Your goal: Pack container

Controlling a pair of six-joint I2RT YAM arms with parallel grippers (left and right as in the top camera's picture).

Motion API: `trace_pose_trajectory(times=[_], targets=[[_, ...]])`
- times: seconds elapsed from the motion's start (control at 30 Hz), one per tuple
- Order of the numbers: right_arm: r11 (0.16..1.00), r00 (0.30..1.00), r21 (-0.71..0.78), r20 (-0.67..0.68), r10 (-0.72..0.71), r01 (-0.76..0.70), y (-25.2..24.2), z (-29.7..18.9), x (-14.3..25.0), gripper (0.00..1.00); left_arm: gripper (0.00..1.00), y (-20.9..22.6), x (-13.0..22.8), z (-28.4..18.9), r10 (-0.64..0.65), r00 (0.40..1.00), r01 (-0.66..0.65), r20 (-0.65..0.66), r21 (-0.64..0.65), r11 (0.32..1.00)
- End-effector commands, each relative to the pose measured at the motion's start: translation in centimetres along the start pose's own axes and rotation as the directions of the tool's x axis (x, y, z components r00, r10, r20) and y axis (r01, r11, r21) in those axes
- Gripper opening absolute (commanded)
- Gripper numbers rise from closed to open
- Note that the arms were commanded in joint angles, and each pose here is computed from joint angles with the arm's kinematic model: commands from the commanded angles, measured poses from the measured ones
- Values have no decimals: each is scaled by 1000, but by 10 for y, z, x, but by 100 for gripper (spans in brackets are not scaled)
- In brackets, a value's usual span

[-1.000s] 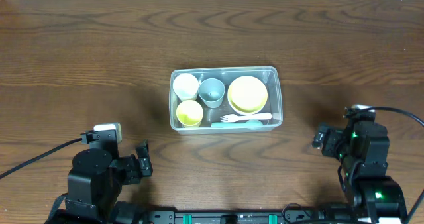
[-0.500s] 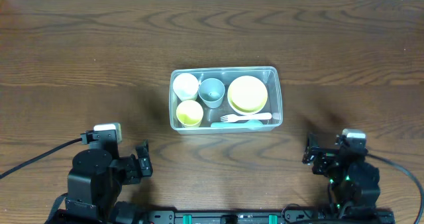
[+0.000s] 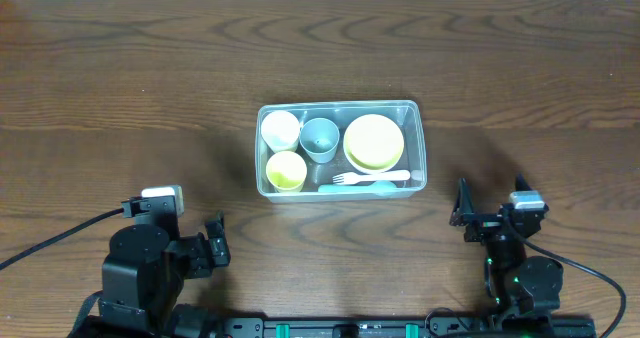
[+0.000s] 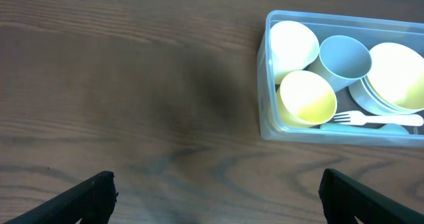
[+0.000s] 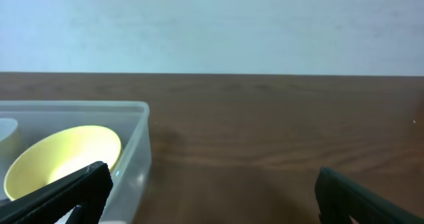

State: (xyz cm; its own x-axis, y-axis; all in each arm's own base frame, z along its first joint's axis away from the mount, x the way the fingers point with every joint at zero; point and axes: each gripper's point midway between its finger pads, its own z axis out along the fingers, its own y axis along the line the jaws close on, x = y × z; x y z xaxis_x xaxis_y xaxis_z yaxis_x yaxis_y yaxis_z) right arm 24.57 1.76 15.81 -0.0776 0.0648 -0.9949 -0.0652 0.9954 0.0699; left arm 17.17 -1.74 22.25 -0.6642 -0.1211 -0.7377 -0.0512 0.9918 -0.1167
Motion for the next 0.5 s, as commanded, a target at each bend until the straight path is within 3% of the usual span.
trace_pose_trajectory(times=[0.0, 0.47], targets=[[999, 1000, -35, -3, 11, -11, 7, 0, 2, 99, 98, 1, 0, 0, -8, 1000, 8, 3, -5, 1000], [999, 1000, -30, -3, 9, -9, 7, 0, 2, 98, 98, 1, 0, 0, -8, 1000, 8, 3, -5, 1000]])
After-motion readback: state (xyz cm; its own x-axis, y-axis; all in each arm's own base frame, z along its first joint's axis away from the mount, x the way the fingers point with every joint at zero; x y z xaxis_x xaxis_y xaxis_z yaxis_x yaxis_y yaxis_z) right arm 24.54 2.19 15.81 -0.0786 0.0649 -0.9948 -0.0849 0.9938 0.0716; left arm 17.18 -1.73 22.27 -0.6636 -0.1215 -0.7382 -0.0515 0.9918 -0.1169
